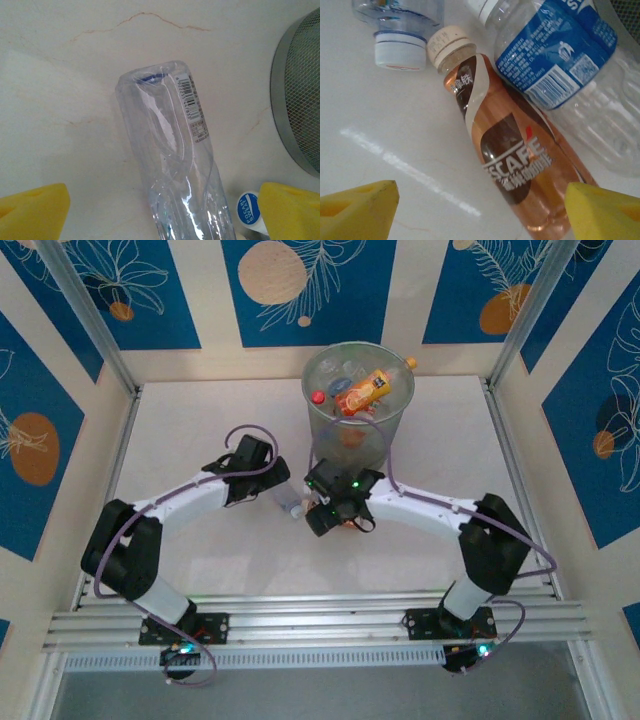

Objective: Put the plastic bottles in the bin

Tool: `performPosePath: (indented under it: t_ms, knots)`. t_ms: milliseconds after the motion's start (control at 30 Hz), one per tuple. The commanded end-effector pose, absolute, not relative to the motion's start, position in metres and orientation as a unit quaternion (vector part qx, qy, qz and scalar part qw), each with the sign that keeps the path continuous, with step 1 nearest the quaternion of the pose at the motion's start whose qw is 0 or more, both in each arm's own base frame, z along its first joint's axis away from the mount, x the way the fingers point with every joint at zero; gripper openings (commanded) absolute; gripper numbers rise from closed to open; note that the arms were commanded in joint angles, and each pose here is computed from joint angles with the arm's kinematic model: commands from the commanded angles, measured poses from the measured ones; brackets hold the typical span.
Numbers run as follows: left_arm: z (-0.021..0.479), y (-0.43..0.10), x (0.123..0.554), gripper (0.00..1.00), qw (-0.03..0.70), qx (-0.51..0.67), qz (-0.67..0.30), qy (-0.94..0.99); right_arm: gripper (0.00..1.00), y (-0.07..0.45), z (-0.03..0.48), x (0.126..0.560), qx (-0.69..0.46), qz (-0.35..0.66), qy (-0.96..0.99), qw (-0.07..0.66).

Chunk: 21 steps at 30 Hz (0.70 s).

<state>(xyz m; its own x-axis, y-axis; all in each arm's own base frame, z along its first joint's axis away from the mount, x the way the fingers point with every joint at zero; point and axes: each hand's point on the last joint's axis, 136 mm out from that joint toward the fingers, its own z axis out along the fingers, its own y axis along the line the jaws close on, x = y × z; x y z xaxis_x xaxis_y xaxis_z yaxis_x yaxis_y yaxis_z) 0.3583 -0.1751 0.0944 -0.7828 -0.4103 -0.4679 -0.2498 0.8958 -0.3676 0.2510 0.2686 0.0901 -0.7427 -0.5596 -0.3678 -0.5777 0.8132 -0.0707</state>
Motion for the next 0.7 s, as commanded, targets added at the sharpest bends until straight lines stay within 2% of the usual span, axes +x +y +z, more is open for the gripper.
performPosePath:
  t_ms: [0, 300, 667]
  knots:
    - [0.094, -0.171, 0.358, 0.96, 0.276, -0.19, -0.152, 0.93, 0.87, 0.273, 0.094, 0.264, -0.336, -0.01, 0.919, 0.205]
    - [0.09, -0.165, 0.356, 0.96, 0.272, -0.195, -0.15, 0.93, 0.86, 0.262, 0.074, 0.275, -0.351, -0.065, 0.915, 0.19]
    - [0.091, -0.163, 0.357, 0.96, 0.274, -0.198, -0.15, 0.929, 0.82, 0.249, 0.048, 0.256, -0.358, -0.069, 0.919, 0.147]
